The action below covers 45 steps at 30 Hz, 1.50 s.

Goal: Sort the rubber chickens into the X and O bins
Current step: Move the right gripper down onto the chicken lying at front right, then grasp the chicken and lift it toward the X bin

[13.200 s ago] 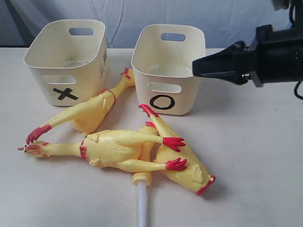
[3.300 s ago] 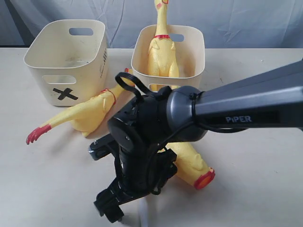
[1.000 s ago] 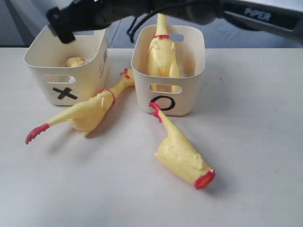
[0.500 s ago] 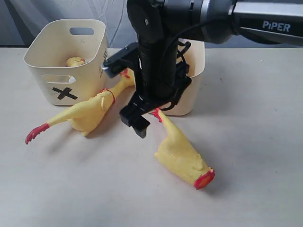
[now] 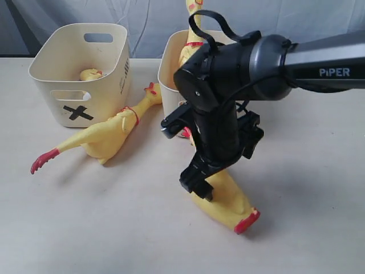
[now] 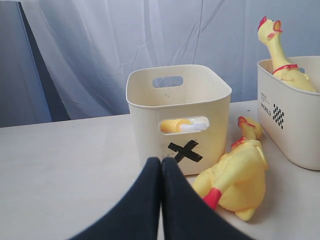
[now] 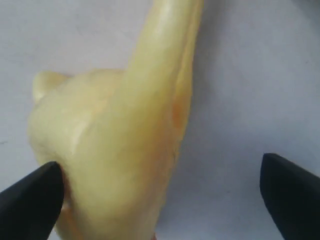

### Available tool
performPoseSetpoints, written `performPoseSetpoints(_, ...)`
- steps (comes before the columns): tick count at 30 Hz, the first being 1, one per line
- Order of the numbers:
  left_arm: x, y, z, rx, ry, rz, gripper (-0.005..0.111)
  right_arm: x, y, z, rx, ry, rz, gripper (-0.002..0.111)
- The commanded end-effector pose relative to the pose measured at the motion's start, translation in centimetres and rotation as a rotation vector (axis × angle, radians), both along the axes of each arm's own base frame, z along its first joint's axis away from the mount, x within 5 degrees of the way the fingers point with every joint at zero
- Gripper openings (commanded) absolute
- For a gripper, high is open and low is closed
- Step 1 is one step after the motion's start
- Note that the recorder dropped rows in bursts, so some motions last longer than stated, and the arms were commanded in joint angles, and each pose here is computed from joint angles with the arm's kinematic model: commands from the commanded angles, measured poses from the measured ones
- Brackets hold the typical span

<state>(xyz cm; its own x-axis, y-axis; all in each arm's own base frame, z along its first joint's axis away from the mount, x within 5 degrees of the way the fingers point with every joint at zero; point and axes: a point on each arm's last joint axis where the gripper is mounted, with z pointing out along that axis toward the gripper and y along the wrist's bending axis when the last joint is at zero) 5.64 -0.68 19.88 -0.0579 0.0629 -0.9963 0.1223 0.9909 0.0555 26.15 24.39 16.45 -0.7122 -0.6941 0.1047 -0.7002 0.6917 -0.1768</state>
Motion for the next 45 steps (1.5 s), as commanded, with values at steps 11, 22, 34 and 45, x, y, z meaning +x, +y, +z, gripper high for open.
performPoseSetpoints(11,0.0,0.0,0.2,-0.009,-0.017,-0.002,0.0,-5.3,-0.5,-3.9,0.088,0.475,0.01,0.087)
performPoseSetpoints(22,0.0,0.0,0.2,-0.009,-0.017,-0.002,0.0,-5.2,1.8,-2.5,0.266,0.519,0.007,0.002)
performPoseSetpoints(34,0.0,0.0,0.2,-0.009,-0.017,-0.002,0.0,-1.6,10.6,13.2,1.109,0.304,0.319,0.001)
performPoseSetpoints(45,0.0,0.0,0.2,-0.009,-0.017,-0.002,0.0,7.0,12.0,21.3,1.24,-0.929,0.381,-0.001)
